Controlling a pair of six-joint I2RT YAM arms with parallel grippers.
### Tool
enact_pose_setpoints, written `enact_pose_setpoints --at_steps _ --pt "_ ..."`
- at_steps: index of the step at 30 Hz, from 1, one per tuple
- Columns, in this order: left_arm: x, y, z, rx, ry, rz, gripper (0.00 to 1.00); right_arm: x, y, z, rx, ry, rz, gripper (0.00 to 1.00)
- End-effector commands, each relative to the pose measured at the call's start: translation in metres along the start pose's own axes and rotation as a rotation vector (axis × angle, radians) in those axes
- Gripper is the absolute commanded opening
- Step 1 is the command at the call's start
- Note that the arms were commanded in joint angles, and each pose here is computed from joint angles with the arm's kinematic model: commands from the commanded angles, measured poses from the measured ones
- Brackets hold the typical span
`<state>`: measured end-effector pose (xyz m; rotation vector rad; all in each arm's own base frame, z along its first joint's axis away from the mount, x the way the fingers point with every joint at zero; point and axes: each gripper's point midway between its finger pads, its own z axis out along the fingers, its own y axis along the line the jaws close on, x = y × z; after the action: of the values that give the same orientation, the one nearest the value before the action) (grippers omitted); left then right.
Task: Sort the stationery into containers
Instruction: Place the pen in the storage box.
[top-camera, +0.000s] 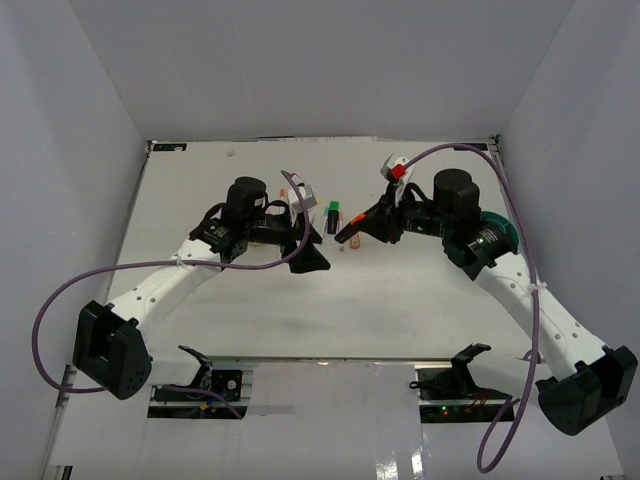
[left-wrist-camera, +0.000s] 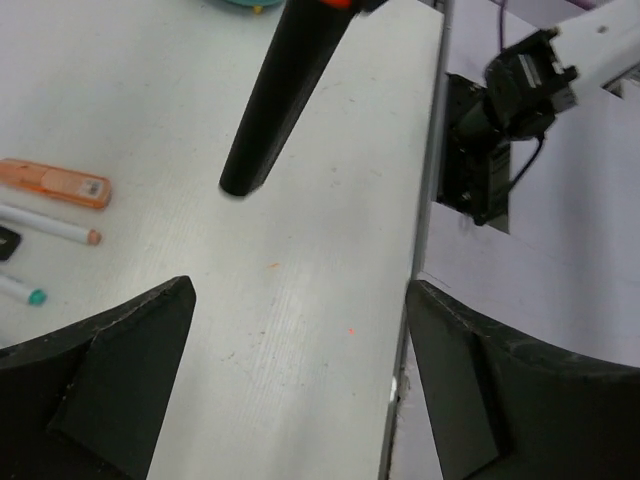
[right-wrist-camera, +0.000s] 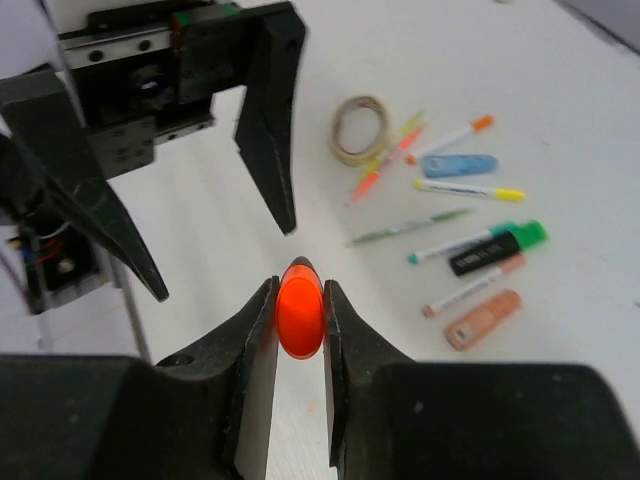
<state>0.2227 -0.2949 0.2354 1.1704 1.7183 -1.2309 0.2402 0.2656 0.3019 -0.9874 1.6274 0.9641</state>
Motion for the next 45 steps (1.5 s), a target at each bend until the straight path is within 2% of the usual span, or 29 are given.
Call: enact_pose_setpoints --at_steps 1,5,6,8,9,11,12,13,15,20,30,45 --pt "0.0 0.026 -0.009 -0.205 -0.019 -0.005 0.98 -0.004 -0.048 -0.034 0.361 0.007 -0.033 0.08" --pt "0.004 0.066 -0.023 -0.465 -0.035 -0.069 0.98 -0.002 -0.103 -0.099 0.812 0.056 -0.016 0.08" --pt "0.004 0.081 -0.031 -0.564 -0.039 -0.082 0.98 0.006 -0.12 -0.129 0.978 0.103 0.004 0.08" --pt "0.005 0.094 -0.042 -0.669 -0.051 -0.117 0.98 0.007 -0.132 -0.161 1.134 0.129 0.02 0.08" --pt "0.006 0.1 -0.047 -0.713 -0.051 -0.128 0.98 0.01 -0.142 -0.188 1.266 0.145 0.037 0.08" --pt "0.014 0.118 -0.066 -0.872 -0.037 -0.158 0.98 0.019 -0.15 -0.222 1.382 0.177 0.076 0.08" --pt "0.015 0.118 -0.066 -0.873 -0.038 -0.166 0.98 0.02 -0.153 -0.235 1.419 0.174 0.09 0.08" --pt "0.02 0.127 -0.077 -0.952 -0.03 -0.174 0.98 0.024 -0.156 -0.244 1.443 0.179 0.104 0.08" --pt "0.023 0.132 -0.083 -1.005 -0.028 -0.191 0.98 0.03 -0.163 -0.272 1.553 0.176 0.145 0.08" --pt "0.028 0.14 -0.098 -1.107 -0.03 -0.212 0.98 0.045 -0.182 -0.314 1.711 0.197 0.256 0.08" --pt "0.027 0.138 -0.105 -1.132 -0.039 -0.211 0.98 0.113 -0.225 -0.327 1.677 0.2 0.555 0.08" --pt "0.033 0.139 -0.098 -1.108 -0.022 -0.225 0.98 0.144 -0.244 -0.31 1.593 0.231 0.595 0.08"
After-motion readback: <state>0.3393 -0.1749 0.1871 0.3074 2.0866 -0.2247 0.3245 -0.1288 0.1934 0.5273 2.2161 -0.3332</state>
